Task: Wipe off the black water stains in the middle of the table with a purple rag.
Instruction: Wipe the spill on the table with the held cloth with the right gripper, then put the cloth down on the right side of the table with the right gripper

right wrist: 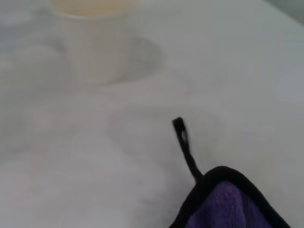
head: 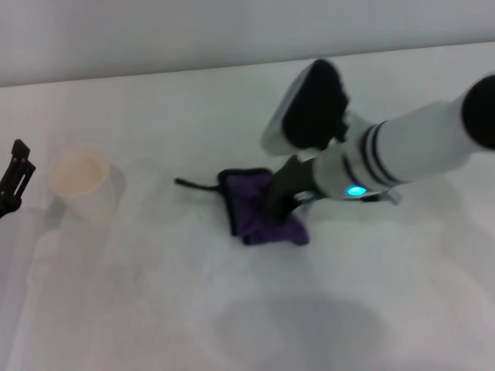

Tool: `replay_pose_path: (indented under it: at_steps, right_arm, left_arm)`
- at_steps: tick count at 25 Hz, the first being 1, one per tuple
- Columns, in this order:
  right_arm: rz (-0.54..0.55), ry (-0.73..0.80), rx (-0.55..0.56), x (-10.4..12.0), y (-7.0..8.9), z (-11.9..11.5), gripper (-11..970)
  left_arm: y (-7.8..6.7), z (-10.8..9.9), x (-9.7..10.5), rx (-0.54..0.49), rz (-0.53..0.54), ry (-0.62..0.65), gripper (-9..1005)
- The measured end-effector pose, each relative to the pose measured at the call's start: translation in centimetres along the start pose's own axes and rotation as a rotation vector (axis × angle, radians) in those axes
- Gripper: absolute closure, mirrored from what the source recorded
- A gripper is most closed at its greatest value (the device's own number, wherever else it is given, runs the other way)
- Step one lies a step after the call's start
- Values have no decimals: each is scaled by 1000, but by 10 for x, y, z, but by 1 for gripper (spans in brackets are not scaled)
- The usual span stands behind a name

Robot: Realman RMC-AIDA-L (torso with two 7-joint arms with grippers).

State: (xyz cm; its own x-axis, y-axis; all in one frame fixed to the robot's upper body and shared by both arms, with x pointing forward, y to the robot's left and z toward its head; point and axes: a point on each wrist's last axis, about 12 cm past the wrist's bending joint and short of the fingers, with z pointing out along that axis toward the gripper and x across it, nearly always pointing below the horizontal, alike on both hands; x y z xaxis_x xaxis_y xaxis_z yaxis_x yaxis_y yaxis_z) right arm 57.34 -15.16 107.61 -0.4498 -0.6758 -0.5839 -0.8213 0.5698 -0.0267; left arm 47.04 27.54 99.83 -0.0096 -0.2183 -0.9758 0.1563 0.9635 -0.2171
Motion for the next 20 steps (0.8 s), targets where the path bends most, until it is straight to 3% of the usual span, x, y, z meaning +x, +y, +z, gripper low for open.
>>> replay_pose_path:
  at_steps: [4,7,13,20]
  right_arm:
    - [60,22,65,15,-27,-17,817]
    - [82,55,88,23,-38,-25,812]
    - [122,121,97,37,-50,-40,802]
    - [127,95,158,41,-56,-48,790]
  left_arm:
    - [0,0,0,-2,0,0,108]
    - [1,0,0,-3,0,0,108]
    - [1,0,0,-8,-1,-1,108]
    - [1,0,0,-9,-2,-2,108]
